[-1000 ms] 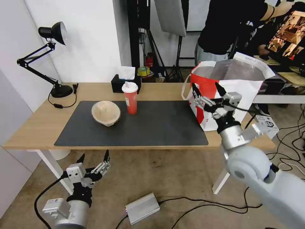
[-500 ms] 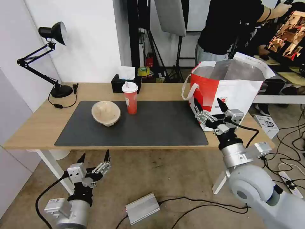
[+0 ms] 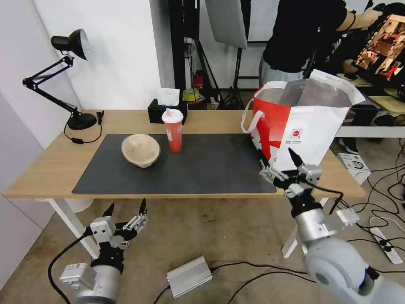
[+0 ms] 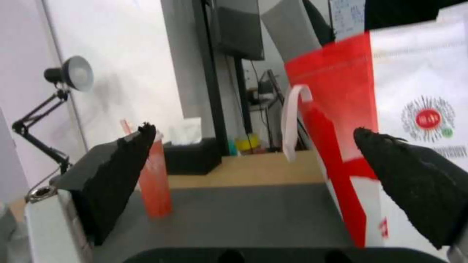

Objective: Pick up the trash from the table and place it into the takeout bag.

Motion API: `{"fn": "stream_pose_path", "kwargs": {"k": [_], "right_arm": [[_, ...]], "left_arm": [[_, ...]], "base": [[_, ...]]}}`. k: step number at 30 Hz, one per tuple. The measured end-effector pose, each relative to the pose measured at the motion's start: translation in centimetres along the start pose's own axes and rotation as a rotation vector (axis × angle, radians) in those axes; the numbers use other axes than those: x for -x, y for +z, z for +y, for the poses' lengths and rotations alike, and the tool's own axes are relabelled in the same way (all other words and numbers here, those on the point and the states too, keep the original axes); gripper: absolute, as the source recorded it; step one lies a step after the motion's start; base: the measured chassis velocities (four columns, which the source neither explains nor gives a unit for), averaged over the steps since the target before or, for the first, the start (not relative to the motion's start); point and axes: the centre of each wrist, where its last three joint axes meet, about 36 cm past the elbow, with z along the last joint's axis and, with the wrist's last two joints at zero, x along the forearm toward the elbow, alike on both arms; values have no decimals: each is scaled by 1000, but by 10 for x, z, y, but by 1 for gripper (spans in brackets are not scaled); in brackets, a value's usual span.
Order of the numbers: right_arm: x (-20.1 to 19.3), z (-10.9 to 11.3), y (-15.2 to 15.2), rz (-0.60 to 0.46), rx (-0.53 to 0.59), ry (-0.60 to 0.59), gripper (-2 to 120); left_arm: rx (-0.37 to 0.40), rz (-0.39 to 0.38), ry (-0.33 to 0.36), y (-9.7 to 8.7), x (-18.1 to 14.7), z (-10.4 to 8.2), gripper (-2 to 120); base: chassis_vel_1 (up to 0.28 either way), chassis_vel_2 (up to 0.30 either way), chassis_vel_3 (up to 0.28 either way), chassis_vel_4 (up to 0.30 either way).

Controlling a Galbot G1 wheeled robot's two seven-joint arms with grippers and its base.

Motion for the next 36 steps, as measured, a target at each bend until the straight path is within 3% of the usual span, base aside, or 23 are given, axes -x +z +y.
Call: {"fn": "stream_pose_path", "kwargs": {"k": [20, 36], "right_arm": [[-48, 11, 25, 120, 18, 1, 100], [-63, 15, 46, 161, 18, 31, 100]], "left_arm": [[6, -3, -1, 1, -3, -1, 100], [35, -22, -4, 4, -1, 3, 100]], "base": [[0, 0, 0, 0], [0, 0, 0, 0]]}}
